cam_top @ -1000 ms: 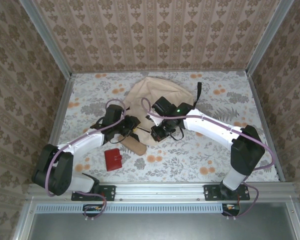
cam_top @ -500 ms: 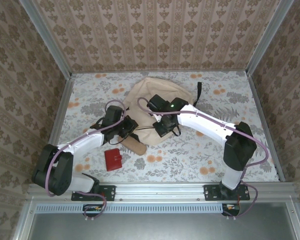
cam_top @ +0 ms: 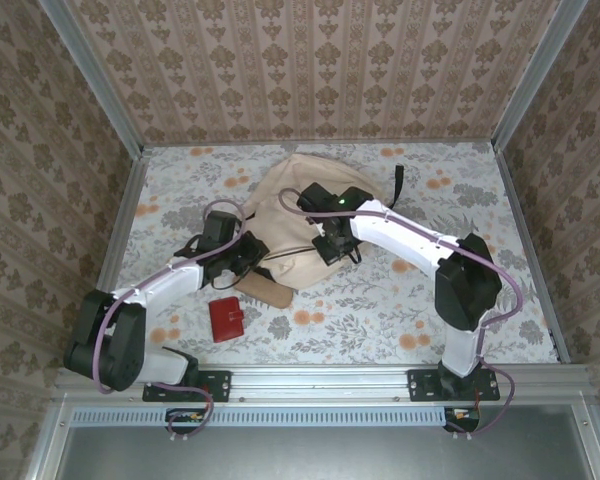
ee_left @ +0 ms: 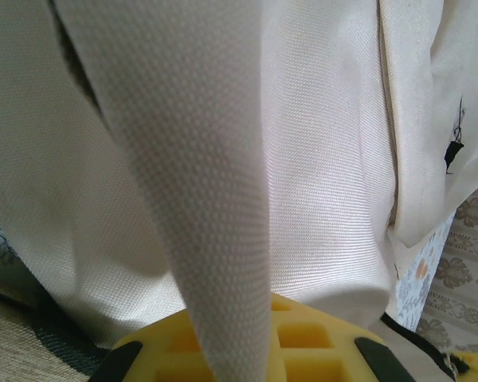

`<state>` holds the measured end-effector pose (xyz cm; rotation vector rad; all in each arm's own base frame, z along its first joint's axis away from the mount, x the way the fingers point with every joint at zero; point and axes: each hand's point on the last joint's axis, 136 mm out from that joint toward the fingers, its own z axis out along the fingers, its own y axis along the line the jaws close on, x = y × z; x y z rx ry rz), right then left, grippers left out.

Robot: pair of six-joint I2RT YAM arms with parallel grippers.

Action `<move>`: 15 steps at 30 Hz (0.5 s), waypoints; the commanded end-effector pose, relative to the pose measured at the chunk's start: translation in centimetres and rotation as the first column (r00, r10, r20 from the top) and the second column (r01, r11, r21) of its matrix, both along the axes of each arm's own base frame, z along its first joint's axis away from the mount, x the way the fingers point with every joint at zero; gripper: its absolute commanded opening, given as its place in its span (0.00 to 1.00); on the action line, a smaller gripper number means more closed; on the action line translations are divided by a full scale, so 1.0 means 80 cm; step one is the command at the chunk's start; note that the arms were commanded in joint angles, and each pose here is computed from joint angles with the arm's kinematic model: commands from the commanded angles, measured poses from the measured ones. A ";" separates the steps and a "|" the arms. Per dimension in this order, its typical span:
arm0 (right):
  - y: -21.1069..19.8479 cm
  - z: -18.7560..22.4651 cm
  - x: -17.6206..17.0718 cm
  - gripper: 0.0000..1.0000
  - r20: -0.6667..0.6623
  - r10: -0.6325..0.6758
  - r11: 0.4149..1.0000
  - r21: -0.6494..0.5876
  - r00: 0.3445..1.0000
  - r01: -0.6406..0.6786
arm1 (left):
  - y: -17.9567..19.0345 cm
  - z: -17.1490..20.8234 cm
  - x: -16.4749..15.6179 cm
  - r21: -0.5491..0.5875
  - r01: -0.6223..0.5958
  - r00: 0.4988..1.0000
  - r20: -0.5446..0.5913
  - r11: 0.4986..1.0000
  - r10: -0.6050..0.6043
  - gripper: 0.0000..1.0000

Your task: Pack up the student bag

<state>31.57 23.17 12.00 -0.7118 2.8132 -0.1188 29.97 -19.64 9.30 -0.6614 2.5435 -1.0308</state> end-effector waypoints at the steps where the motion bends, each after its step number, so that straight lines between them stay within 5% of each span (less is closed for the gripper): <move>1: -0.059 -0.008 0.011 0.00 -0.014 -0.067 0.983 -0.171 0.998 0.063 | 0.039 -0.002 0.010 0.096 -0.058 0.998 0.019 0.994 0.056 0.00; 9: -0.023 -0.038 -0.013 0.00 -0.151 0.002 1.000 0.005 0.989 -0.001 | 0.048 0.014 0.022 0.107 -0.028 0.998 0.050 0.994 0.023 0.00; 15: -0.052 -0.046 0.003 0.00 -0.120 -0.064 0.993 -0.111 0.991 0.051 | 0.057 0.022 0.032 0.123 -0.028 0.998 0.065 0.992 0.020 0.00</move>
